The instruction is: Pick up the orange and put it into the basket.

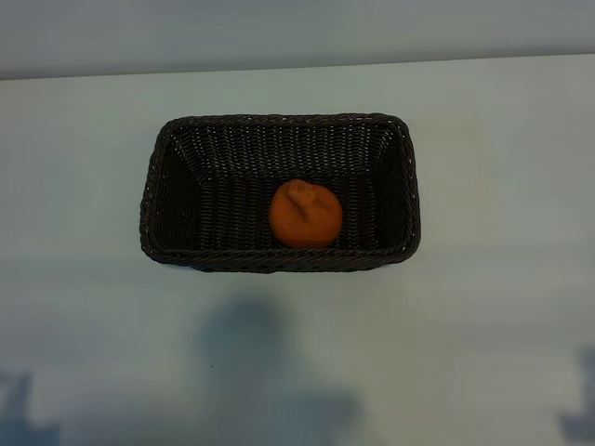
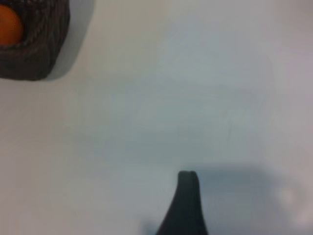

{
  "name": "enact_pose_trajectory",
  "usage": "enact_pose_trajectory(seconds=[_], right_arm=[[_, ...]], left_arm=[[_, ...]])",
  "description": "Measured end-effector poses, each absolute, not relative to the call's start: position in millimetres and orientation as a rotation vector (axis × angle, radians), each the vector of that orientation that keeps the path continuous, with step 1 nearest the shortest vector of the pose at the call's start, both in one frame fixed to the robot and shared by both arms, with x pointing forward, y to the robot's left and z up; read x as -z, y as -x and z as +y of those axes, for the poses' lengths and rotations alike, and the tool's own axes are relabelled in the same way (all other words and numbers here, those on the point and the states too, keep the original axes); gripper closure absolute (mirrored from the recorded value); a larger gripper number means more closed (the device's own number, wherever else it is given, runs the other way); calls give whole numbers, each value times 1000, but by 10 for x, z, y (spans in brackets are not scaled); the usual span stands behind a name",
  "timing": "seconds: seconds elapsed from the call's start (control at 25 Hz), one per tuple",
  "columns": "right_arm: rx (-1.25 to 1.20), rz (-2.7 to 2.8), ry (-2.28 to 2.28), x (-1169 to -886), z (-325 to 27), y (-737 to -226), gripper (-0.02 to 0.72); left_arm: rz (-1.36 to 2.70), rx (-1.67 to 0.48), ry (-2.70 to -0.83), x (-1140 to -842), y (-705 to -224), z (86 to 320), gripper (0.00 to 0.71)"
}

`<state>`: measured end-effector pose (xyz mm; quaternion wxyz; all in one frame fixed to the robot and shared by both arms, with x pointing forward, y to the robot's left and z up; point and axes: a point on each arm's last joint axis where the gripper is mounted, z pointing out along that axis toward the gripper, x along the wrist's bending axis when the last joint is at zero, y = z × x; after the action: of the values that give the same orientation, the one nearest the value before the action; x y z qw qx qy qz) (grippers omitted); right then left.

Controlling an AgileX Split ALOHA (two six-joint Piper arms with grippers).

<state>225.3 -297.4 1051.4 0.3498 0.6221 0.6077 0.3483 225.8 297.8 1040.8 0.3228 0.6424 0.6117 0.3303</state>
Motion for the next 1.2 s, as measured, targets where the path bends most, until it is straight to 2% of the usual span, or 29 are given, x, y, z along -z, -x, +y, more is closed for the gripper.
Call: enact_pose_trajectory(seconds=[0.6,1.2], right_arm=[[-948,1543,-1580,-10482,-2966,-2335,130],[-902,1448,-1645,-10483,-2959,-2339,249]], left_arm=[[1605,-867,-1686,-10408,-2258,2978,131],[1605,-867,-1686,-10408,-2258,2978,131]])
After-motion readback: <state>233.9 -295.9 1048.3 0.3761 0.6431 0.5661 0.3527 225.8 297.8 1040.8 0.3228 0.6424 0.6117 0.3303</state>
